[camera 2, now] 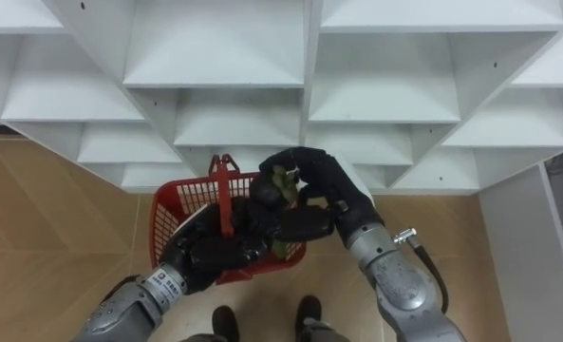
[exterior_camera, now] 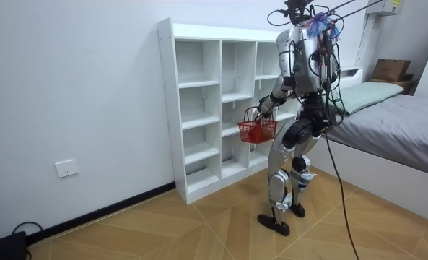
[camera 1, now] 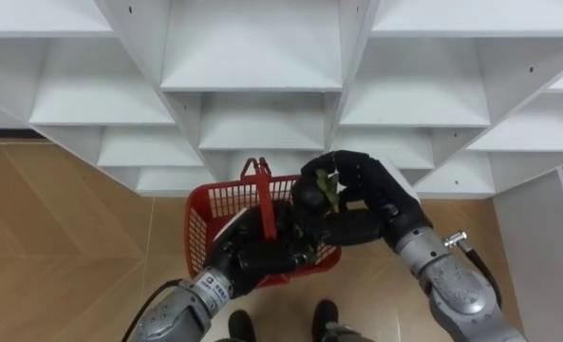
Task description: Collect fruits from the closet
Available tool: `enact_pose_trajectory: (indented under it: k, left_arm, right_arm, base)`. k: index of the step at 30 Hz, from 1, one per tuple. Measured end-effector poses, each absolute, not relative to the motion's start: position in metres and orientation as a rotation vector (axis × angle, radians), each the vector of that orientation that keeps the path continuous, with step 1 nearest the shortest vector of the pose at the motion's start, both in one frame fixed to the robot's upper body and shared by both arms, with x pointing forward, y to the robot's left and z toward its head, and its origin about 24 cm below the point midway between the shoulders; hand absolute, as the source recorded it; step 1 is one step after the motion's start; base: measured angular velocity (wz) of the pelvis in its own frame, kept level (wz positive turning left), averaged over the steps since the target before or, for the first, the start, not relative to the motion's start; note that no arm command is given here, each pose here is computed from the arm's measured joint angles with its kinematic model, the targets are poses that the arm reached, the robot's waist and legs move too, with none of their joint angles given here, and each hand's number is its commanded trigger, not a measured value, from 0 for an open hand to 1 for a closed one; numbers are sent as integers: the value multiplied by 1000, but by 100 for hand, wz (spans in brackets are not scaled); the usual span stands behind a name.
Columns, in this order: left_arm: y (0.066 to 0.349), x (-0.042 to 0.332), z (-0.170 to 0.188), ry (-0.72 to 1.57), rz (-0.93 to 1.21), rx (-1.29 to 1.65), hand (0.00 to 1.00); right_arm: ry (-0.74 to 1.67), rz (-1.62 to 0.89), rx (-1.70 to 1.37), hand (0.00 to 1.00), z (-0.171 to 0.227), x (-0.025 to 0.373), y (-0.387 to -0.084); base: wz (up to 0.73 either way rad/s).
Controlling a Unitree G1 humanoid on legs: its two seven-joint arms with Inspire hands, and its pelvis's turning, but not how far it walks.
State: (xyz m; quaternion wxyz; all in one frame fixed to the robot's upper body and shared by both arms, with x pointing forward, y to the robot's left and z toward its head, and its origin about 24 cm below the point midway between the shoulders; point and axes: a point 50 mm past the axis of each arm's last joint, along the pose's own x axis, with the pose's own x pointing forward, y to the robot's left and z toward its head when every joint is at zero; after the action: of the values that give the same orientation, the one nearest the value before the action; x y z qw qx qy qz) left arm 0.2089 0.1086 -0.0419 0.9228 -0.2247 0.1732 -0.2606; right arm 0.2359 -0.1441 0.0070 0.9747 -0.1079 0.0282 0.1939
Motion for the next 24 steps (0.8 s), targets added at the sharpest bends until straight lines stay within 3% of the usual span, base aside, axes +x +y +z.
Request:
enact_pose_trajectory:
  k: [24]
  left_arm:
    - [116,206,-45,373,-516,-438,100]
  right_arm:
    - [44,430,-294,0,7,235,-140]
  base:
    - [0]
